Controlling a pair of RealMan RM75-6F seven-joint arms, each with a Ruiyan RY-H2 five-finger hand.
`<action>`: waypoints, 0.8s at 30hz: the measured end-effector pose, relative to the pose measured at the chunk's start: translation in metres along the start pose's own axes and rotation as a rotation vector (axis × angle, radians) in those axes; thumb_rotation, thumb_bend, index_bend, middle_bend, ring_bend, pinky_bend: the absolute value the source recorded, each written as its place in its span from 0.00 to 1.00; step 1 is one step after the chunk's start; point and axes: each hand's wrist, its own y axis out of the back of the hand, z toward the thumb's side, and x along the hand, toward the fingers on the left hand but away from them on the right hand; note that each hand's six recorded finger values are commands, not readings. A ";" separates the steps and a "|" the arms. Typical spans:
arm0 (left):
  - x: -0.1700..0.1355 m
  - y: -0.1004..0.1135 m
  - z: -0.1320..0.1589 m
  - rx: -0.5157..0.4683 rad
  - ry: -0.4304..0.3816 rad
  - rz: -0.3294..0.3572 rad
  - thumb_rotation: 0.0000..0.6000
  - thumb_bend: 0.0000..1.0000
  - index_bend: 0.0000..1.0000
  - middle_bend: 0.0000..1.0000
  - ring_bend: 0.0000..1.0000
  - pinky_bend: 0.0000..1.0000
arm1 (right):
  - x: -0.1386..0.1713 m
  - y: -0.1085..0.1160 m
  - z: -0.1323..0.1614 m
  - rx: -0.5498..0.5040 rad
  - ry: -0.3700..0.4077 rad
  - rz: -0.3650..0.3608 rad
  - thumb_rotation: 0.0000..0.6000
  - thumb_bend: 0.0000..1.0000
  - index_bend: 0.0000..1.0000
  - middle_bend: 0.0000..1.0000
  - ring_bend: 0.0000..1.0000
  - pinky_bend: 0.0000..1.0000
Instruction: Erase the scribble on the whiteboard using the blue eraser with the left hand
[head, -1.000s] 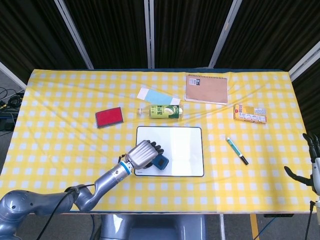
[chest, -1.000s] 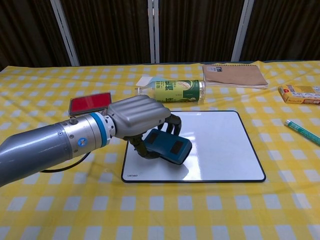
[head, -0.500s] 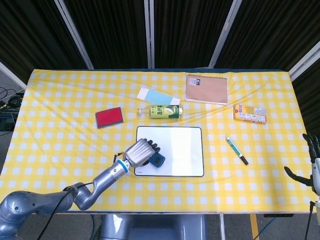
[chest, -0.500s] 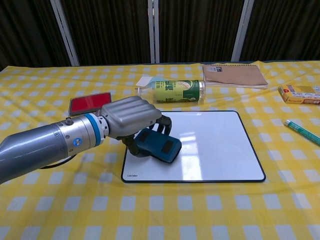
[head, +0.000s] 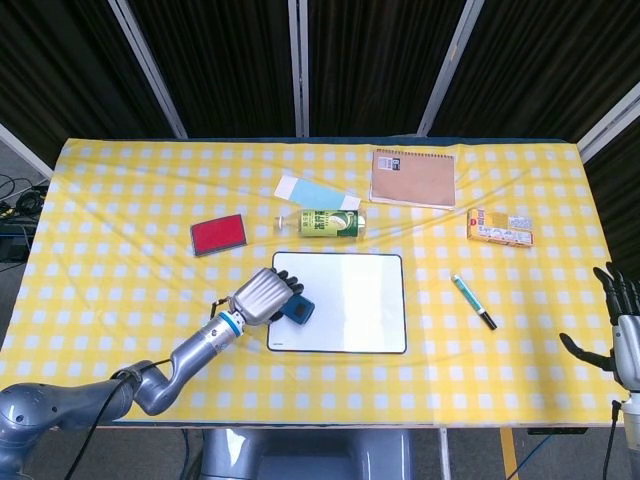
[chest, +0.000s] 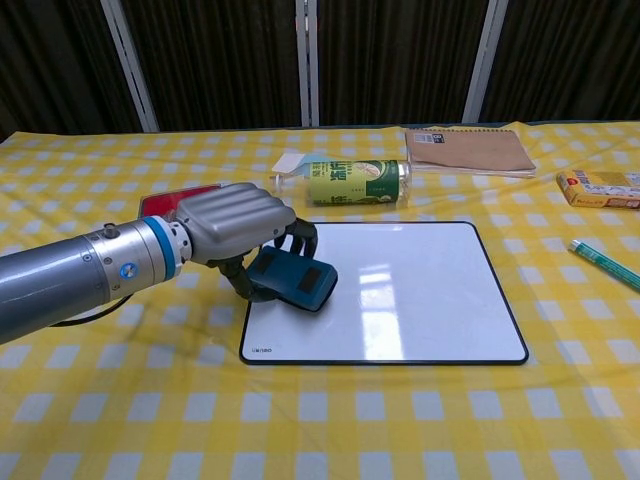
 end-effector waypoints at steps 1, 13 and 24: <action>0.001 0.000 0.003 -0.002 -0.006 0.001 1.00 0.51 0.83 0.59 0.58 0.53 | 0.000 0.000 0.000 0.000 0.000 0.000 1.00 0.08 0.10 0.00 0.00 0.00; 0.008 0.001 0.048 -0.032 -0.095 -0.007 1.00 0.51 0.83 0.59 0.58 0.53 | 0.002 0.007 -0.005 -0.007 -0.012 -0.017 1.00 0.08 0.10 0.00 0.00 0.00; 0.003 0.000 0.024 0.009 -0.048 -0.014 1.00 0.51 0.83 0.59 0.58 0.53 | 0.004 0.007 -0.004 -0.004 -0.009 -0.017 1.00 0.08 0.10 0.00 0.00 0.00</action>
